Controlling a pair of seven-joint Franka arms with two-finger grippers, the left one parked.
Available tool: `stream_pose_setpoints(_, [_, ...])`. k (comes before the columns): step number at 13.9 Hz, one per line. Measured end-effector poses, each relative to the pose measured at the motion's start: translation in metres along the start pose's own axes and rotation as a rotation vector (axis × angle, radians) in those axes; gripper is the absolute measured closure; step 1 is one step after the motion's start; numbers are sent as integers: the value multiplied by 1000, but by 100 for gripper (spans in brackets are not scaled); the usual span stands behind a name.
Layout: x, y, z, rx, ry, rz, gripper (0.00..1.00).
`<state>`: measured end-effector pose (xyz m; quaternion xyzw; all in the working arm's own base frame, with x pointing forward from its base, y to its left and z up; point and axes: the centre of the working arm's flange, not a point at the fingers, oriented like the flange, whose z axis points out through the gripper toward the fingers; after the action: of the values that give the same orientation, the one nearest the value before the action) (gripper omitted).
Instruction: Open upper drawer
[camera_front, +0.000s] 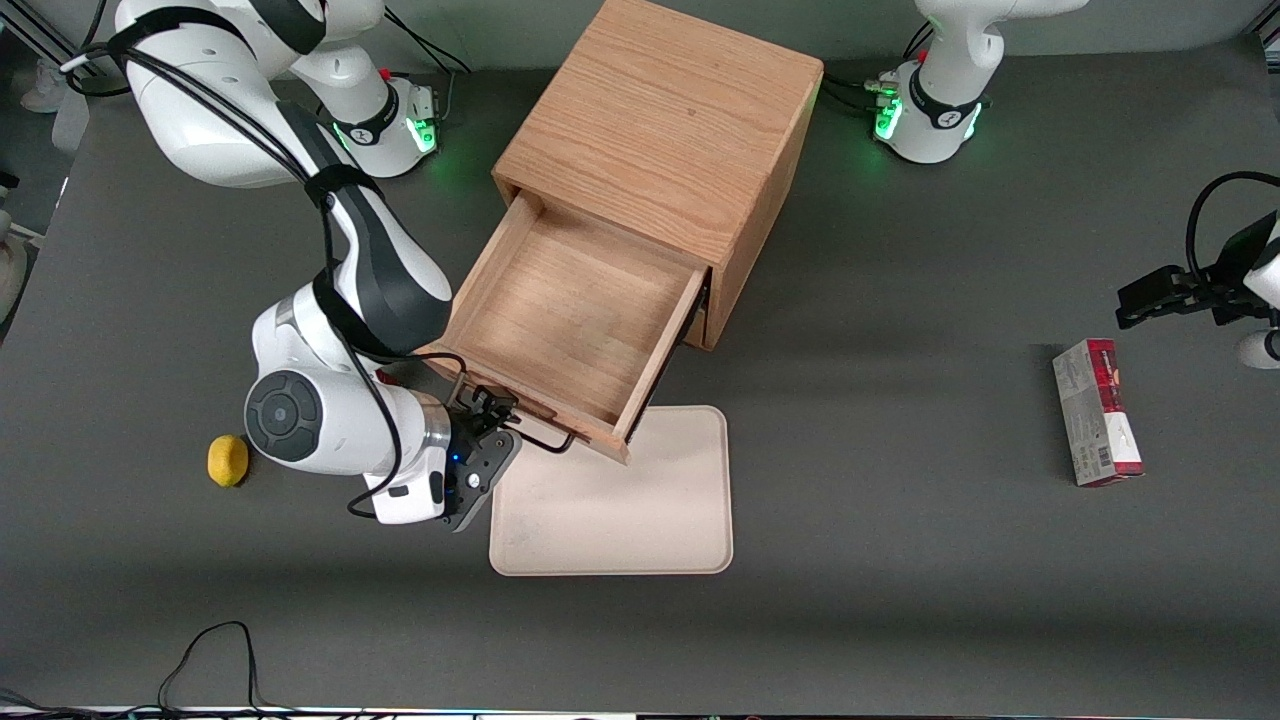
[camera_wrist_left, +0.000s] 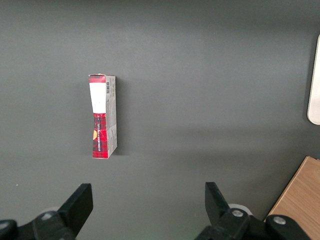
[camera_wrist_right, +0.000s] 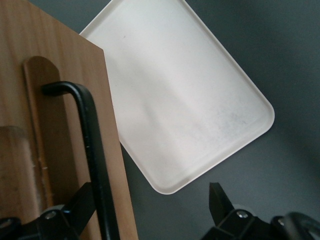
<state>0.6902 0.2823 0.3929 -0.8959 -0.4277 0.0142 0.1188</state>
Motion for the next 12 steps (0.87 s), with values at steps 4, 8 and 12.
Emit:
stream_pose_setpoints(4, [-1,1,-8,1,-2,1,0])
stream_pose_setpoints(8, [-9,6,-29,12,-22,13,0])
stream_pose_setpoints(12, [-21,7,-66,4,-21,23,0])
